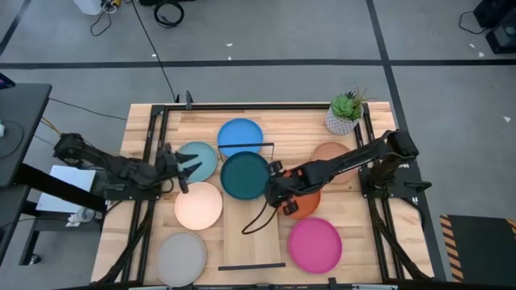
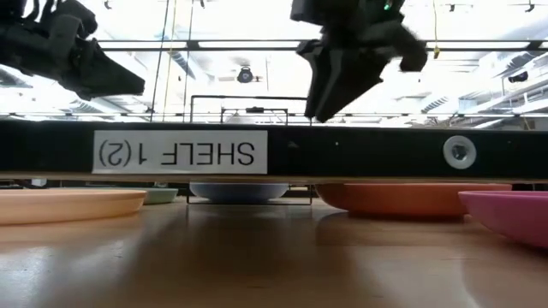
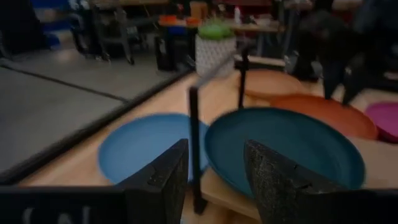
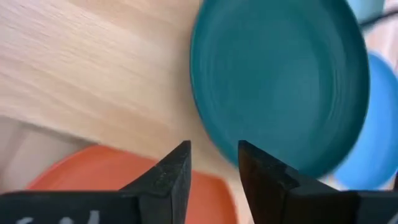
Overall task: Place and stack plates onto a shelf
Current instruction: Stack the orange plate on top of the dark green plate on the shelf
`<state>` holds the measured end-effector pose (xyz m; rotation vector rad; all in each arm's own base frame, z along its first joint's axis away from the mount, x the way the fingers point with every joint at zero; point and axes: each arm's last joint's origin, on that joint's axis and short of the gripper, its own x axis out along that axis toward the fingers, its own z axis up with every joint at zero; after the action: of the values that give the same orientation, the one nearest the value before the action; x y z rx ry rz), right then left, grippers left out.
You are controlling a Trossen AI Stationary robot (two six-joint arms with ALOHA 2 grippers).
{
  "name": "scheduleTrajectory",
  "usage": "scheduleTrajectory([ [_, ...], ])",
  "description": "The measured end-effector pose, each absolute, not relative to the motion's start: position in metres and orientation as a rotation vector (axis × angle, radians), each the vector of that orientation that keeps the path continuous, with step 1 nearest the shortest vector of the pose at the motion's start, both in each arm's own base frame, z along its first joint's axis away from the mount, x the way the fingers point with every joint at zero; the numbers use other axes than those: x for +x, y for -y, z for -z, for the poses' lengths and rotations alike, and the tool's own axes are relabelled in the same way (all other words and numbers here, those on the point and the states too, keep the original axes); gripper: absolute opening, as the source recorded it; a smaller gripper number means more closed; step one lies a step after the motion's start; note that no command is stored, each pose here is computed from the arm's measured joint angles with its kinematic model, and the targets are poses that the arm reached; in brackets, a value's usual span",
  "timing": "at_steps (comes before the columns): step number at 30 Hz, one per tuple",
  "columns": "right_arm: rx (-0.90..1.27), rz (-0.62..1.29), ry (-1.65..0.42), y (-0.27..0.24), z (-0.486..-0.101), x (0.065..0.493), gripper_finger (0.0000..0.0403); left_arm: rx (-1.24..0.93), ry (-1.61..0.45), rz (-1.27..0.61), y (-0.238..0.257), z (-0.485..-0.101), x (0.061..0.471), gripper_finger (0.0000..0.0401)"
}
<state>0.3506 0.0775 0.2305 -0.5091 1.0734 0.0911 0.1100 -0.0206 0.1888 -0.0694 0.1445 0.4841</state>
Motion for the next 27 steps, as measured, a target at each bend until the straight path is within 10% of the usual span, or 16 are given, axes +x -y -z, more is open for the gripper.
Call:
scheduleTrajectory([
  [27, -0.012, 0.241, -1.357, -0.046, -0.179, 0.224, 0.0137, -0.062, -0.277, -0.534, 0.017, -0.181, 0.127, 0.0156],
])
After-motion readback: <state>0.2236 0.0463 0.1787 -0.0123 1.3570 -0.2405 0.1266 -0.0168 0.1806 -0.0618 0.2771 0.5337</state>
